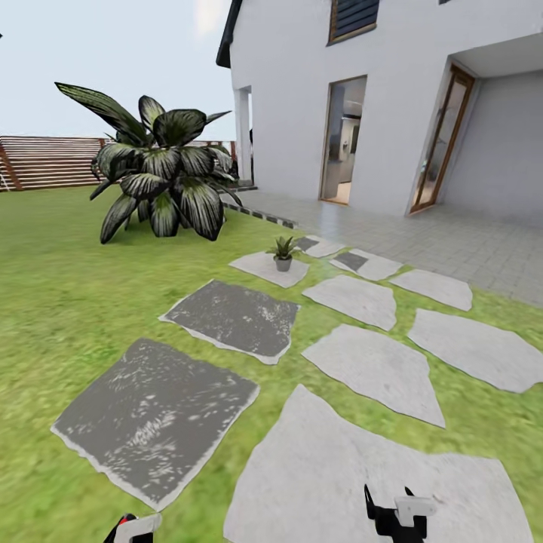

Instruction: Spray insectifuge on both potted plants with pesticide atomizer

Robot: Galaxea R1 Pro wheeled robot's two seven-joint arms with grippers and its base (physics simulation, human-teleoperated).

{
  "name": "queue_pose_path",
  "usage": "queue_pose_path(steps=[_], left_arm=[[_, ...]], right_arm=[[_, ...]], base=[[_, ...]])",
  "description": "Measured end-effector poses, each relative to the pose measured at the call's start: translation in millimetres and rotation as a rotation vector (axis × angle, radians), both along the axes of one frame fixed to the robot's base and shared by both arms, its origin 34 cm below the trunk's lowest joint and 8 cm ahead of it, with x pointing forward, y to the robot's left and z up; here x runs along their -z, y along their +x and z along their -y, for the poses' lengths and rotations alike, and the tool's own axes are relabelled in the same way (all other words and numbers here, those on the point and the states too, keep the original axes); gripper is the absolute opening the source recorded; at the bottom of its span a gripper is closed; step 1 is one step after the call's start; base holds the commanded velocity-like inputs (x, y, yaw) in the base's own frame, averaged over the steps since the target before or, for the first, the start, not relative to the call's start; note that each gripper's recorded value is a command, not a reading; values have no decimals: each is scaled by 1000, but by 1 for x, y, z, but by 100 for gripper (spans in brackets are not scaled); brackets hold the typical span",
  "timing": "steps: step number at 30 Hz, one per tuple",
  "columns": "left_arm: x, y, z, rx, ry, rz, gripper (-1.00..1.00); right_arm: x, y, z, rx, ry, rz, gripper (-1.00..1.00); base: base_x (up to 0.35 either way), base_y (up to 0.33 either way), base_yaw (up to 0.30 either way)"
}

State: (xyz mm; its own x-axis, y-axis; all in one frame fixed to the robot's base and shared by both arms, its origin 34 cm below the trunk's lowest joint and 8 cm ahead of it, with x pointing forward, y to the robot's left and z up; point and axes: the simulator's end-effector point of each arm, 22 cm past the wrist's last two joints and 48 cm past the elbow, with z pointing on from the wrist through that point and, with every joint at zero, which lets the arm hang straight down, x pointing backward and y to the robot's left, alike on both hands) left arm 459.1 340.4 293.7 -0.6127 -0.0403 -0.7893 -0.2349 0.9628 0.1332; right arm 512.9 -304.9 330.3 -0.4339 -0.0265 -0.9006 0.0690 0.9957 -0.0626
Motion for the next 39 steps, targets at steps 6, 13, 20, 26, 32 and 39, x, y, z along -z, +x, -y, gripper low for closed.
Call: queue_pose_path(steps=[6,13,20,26,32,39], left_arm=[[0,0,0,0,0,0,-100],[0,0,0,0,0,0,-100],[0,0,0,0,0,0,-100],[0,0,0,-1,0,0,-100],[0,0,0,0,0,0,-100],[0,0,0,0,0,1,-100]], right_arm=[[0,0,0,0,0,0,100],[0,0,0,0,0,0,100],[0,0,-1,0,1,0,100],[0,0,-1,-2,0,0,100],[0,0,0,0,1,0,100],[0,0,-1,0,1,0,100]], base=[[338,0,0],[338,0,0],[338,0,0],[338,0,0],[338,0,0],[338,0,0]])
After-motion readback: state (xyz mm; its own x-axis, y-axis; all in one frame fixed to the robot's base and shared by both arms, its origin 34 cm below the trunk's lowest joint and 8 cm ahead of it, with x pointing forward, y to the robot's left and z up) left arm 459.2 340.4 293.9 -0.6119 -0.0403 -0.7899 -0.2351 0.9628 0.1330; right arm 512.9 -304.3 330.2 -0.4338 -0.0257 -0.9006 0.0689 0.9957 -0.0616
